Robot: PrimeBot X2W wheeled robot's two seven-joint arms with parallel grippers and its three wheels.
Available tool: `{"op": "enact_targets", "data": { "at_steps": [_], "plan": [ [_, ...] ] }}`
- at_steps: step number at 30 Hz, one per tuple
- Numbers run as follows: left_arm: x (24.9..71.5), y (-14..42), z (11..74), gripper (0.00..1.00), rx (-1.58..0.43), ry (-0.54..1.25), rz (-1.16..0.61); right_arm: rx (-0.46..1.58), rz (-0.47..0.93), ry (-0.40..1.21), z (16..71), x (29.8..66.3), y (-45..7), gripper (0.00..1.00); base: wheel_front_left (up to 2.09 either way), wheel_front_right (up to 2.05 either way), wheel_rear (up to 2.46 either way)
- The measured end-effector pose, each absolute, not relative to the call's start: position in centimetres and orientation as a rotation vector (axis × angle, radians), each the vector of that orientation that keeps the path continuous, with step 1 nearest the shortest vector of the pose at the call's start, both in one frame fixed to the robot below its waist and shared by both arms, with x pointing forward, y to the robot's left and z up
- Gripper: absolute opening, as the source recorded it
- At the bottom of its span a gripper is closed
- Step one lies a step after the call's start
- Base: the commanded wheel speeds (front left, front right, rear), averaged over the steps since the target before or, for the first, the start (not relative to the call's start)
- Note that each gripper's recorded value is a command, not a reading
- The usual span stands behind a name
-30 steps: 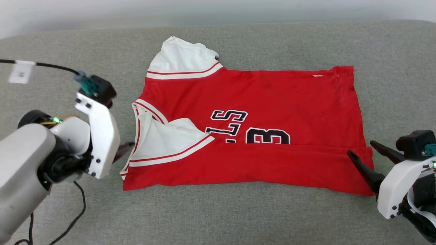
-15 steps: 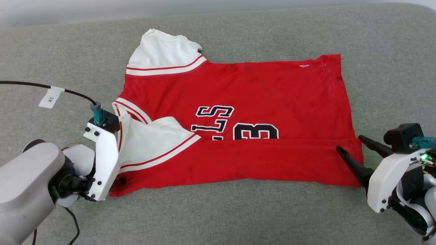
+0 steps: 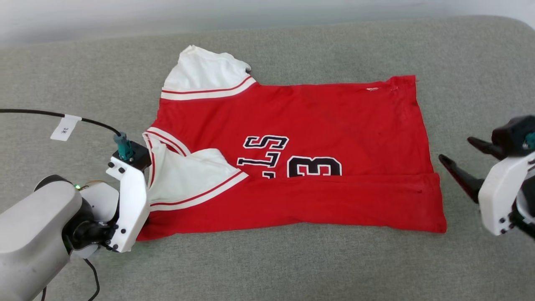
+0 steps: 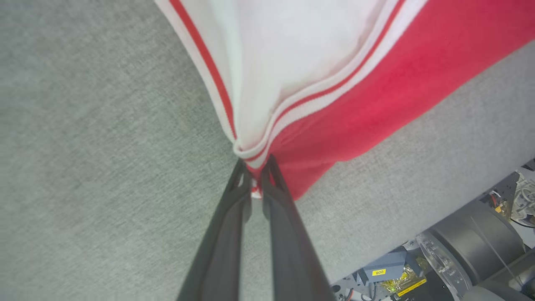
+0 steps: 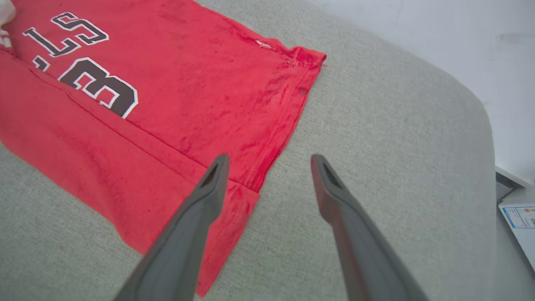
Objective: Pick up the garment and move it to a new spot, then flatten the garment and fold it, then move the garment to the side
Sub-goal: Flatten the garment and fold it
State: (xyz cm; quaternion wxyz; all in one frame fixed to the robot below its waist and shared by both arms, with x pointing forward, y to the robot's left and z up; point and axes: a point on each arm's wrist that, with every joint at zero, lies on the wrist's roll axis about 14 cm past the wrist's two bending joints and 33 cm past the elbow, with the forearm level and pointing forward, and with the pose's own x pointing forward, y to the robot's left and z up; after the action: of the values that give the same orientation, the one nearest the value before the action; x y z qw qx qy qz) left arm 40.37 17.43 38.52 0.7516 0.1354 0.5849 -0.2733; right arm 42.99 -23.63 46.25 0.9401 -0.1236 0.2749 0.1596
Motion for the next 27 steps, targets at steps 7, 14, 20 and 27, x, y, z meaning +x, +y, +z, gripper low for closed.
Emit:
{"op": "enact_targets", "data": {
  "at_steps": [7,14,20,27],
  "plan": [
    [40.4,17.4,40.3,0.00,0.278,1.203,-0.614,-0.363,0.372,0.709,47.8,42.6,-24.1,1.00,0.00,0.00,0.00],
    [40.2,17.0,40.5,0.00,0.281,1.172,-0.641,-0.387,0.415,0.986,44.6,40.2,-24.5,1.00,0.00,0.00,0.00],
    [40.0,16.7,40.0,0.00,0.283,1.176,-0.664,-0.329,0.424,1.123,40.5,39.2,-24.2,1.00,0.00,0.00,0.00],
    [40.1,16.5,39.1,0.00,0.287,1.189,-0.675,-0.200,0.429,1.200,35.9,38.2,-22.6,1.00,0.00,0.00,0.00]
  ]
}}
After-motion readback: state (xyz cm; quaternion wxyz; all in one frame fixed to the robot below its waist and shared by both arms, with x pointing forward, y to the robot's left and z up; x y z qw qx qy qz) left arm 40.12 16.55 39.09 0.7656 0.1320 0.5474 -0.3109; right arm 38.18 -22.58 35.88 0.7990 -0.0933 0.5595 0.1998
